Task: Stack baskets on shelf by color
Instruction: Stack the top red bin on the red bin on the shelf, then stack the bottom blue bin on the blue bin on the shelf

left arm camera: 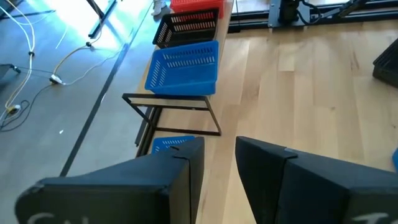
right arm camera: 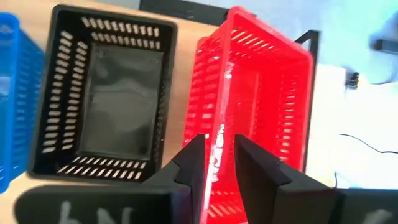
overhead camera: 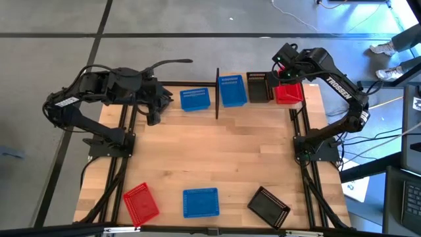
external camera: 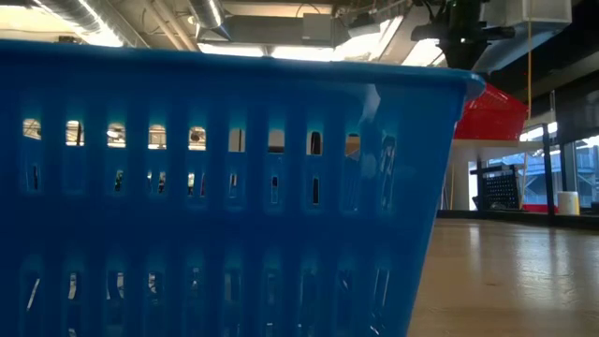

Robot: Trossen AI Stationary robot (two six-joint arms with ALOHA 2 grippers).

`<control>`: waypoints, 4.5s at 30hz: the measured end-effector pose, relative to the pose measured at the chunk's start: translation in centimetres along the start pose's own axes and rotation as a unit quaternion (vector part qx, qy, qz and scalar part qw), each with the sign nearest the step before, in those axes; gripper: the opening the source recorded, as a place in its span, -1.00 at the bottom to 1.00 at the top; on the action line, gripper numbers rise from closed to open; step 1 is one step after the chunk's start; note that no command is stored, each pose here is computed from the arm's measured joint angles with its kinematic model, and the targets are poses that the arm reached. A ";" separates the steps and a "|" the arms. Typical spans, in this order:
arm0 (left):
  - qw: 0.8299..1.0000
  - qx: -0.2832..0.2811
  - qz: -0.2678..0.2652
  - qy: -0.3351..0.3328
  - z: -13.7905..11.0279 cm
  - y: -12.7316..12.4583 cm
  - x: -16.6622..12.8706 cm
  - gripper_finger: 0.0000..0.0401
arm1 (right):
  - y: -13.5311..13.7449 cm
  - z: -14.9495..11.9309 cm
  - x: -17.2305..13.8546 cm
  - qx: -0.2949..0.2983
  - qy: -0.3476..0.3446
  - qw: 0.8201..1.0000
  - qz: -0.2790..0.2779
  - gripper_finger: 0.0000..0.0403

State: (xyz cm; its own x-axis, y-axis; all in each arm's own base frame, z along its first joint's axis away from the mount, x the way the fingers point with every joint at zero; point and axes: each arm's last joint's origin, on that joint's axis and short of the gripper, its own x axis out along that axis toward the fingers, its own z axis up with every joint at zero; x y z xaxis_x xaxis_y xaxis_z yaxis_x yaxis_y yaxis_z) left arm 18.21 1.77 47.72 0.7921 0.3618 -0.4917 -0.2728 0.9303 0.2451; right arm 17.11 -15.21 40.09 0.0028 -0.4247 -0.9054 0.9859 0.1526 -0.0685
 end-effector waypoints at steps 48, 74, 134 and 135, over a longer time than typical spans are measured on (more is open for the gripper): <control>1.000 0.000 -0.008 0.000 0.0 -0.1 0.0 -0.58 | 0.9 0.0 1.2 -0.036 -0.023 0.999 -0.002 -1.00; 1.000 0.000 -0.008 0.000 0.0 -0.1 0.0 -0.58 | 0.3 0.3 1.9 -0.011 -0.040 0.998 -0.044 -1.00; 0.959 -0.130 -0.198 0.155 -2.6 -5.3 -2.6 -0.58 | 14.1 -22.2 -13.0 -0.625 -0.043 0.667 0.404 -1.00; 0.958 -0.124 -0.207 0.154 -2.6 -5.6 -2.8 -0.58 | 14.8 -22.8 -12.8 -0.620 -0.039 0.672 0.403 -1.00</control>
State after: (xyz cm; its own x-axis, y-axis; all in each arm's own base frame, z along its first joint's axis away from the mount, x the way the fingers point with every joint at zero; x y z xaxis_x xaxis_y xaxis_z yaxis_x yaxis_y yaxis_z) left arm 16.07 -4.27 45.52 0.6721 -0.0754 -0.7366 -0.1218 0.9700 -0.2104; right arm 27.89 12.79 41.12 0.5091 0.2025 -0.8365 -0.2378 0.9672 0.0895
